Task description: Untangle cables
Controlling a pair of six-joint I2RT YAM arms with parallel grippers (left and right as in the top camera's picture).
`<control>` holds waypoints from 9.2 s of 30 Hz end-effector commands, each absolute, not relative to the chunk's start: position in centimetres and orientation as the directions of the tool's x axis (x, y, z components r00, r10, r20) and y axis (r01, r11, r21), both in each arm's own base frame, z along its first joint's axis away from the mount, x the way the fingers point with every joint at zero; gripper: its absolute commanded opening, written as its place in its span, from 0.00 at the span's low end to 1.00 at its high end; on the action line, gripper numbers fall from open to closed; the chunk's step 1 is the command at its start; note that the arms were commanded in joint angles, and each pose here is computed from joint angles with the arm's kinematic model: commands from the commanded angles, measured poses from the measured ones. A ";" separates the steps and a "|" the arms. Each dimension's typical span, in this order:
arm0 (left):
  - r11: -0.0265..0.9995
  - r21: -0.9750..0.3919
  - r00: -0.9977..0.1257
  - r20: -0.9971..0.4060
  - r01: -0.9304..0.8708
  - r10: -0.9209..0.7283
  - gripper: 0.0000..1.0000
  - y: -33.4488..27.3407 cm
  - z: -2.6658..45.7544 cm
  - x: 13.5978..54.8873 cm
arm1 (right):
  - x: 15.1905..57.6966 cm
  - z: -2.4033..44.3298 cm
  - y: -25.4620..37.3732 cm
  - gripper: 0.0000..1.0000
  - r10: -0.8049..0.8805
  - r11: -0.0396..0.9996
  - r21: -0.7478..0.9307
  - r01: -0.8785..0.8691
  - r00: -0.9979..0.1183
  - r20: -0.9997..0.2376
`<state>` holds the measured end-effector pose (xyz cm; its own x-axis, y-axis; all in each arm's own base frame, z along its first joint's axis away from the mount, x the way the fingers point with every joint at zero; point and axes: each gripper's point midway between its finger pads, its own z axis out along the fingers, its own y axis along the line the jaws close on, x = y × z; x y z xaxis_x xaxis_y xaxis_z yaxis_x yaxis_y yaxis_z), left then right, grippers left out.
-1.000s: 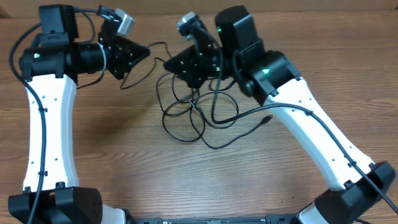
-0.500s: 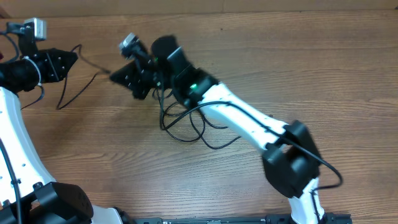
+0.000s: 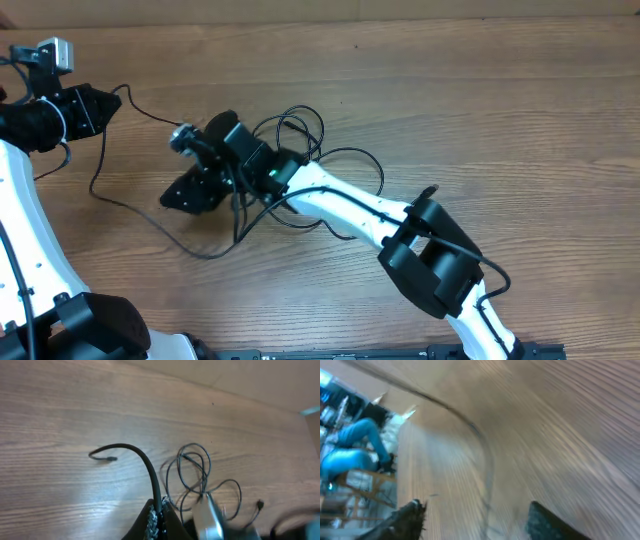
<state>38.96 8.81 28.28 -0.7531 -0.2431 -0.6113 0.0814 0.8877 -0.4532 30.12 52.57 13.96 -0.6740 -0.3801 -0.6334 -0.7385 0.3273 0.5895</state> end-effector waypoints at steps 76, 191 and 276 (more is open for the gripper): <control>0.948 -0.133 -0.955 -0.018 -0.290 -0.295 0.32 -6.0 0.9 27.5 | 41.2 10.8 21.4 1.00 -0.040 0.904 0.416 -0.101 -0.987 -0.153; 0.961 -0.172 -0.738 -0.615 -0.219 -0.278 0.99 5.5 35.9 45.1 | 39.8 11.9 20.5 1.00 -0.016 0.895 0.444 -0.054 -0.996 -0.088; 0.980 0.024 -0.788 -0.591 0.198 0.173 0.98 -8.8 11.5 42.9 | 32.8 24.7 9.3 1.00 0.324 0.939 0.211 0.273 -0.907 -0.269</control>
